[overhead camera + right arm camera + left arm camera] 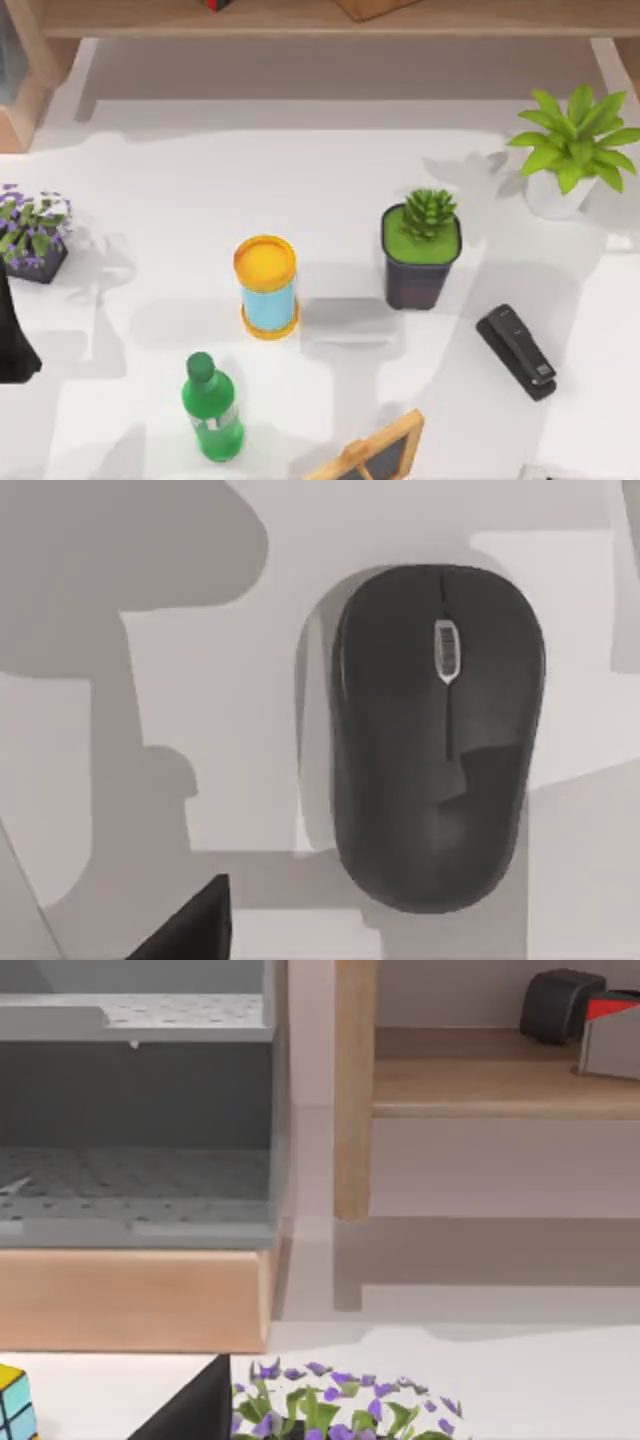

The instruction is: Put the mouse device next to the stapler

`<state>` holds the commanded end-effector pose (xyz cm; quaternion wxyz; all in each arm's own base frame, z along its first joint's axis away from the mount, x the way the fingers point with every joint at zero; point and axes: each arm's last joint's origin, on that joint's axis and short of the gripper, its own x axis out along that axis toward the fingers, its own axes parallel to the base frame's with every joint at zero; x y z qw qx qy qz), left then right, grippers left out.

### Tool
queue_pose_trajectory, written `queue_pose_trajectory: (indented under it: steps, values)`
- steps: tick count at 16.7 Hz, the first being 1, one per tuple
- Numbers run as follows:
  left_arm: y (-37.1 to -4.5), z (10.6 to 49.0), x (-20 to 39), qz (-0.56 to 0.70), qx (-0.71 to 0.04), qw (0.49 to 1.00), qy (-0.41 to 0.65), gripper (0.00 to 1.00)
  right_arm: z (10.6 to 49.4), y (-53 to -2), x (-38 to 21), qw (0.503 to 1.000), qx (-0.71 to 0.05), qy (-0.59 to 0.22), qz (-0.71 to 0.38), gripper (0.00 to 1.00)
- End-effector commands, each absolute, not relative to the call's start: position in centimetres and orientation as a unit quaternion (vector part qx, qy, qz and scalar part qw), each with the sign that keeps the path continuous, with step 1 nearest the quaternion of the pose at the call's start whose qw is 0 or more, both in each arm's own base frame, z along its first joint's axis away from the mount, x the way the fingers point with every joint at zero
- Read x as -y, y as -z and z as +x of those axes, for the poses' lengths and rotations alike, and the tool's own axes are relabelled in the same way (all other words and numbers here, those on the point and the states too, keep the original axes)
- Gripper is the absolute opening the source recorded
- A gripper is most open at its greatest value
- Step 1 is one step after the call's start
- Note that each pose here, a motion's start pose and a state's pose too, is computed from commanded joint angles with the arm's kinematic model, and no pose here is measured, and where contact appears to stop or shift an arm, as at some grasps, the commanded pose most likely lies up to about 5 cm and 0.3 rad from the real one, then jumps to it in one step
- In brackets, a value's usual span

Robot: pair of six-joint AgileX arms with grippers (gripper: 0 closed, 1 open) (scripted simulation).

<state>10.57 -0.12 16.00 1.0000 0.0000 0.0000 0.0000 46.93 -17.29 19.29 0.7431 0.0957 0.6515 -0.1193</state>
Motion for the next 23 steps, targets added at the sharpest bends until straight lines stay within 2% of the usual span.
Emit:
queue_pose_trajectory:
  steps: [4,10,18,20,23]
  values:
    - [-16.0,10.6,0.1,0.0,0.0,1.0,0.0,1.0,48.0,-17.0,17.4,0.733,-0.664,0.111,0.1,1.0]
    - [-16.0,10.6,0.1,0.0,0.0,1.0,0.0,1.0,47.9,-17.0,17.6,0.732,-0.664,0.113,0.102,1.0]
    - [-16.0,10.6,0.1,0.0,0.0,1.0,0.0,1.0,44.3,-26.5,15.1,0.736,-0.66,0.11,0.098,1.0]
    - [-16.0,10.6,0.1,0.0,0.0,1.0,0.0,1.0,43.7,-27.3,15.0,0.736,-0.661,0.11,0.098,1.0]
    - [-16.0,10.6,0.1,0.0,0.0,1.0,0.0,1.0,44.2,-25.9,15.7,0.736,-0.661,0.11,0.096,1.0]
